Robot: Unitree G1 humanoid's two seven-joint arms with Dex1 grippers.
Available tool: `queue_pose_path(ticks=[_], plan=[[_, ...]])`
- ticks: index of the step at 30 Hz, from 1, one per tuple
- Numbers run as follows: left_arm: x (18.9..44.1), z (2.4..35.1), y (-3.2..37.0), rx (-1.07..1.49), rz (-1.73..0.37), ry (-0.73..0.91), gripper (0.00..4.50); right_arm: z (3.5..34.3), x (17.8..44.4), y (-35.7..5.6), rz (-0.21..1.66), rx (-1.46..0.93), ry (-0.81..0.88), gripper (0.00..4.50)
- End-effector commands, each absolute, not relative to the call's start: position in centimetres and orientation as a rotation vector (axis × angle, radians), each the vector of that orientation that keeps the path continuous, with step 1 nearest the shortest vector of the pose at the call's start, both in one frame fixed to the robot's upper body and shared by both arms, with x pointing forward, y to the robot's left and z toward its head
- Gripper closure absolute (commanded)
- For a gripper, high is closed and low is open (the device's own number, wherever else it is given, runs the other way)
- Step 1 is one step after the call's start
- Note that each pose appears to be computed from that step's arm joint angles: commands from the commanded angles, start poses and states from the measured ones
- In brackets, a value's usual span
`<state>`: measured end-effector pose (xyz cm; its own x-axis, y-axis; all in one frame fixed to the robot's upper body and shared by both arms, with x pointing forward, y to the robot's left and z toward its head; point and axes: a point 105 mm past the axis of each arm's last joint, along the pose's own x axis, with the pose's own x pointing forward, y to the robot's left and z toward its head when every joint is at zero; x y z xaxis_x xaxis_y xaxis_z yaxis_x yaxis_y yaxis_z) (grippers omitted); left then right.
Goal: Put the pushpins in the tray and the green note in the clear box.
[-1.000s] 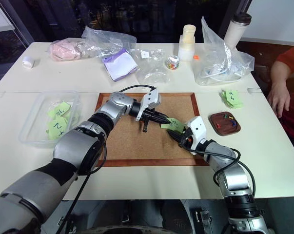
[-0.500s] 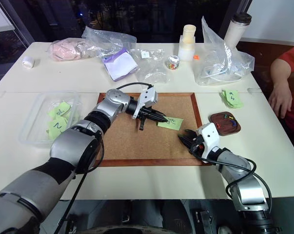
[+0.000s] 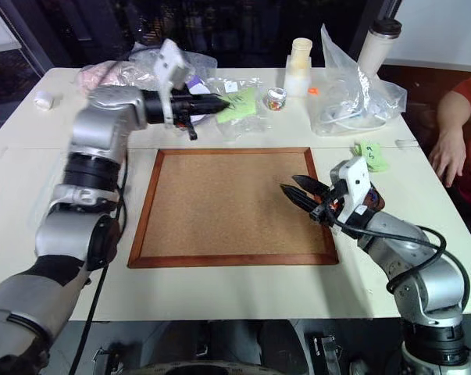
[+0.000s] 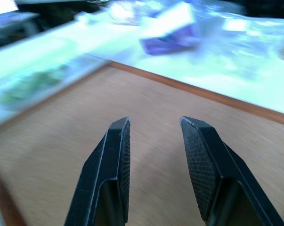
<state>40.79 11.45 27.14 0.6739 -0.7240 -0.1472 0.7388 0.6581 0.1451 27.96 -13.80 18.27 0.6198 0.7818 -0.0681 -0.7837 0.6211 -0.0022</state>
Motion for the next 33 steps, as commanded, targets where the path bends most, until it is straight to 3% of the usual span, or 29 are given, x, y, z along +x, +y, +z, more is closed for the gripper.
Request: queue_pose_path(ticks=[1,5,9,17,20,27,30,33], plan=[[39.1,28.9,16.7,0.205,-0.506,0.142,4.5,19.8,27.6,-11.7,1.035,-0.051,0.037,2.82],[35.7,26.5,22.5,0.214,-0.126,0.345,4.5,20.4,28.5,-9.7,1.111,-0.034,0.017,2.82],[33.7,23.6,26.8,0.197,0.102,0.418,4.5,20.3,28.4,-8.6,1.186,-0.026,0.037,2.82],[32.2,20.7,28.3,0.151,0.17,0.457,4.5,19.6,29.1,-8.8,1.196,-0.045,0.066,2.82],[32.2,20.7,28.2,0.166,0.18,0.456,3.52,19.7,29.0,-9.1,1.18,-0.047,0.065,2.77],[31.8,19.6,29.2,0.15,0.231,0.494,0.05,19.4,28.8,-10.2,1.13,-0.041,0.086,2.77],[32.2,20.6,28.9,0.119,0.217,0.437,0.02,19.6,29.0,-10.8,1.099,-0.027,0.077,2.77],[33.1,23.7,26.8,0.128,0.055,0.258,0.02,20.1,29.1,-11.8,1.046,0.016,0.057,2.77]])
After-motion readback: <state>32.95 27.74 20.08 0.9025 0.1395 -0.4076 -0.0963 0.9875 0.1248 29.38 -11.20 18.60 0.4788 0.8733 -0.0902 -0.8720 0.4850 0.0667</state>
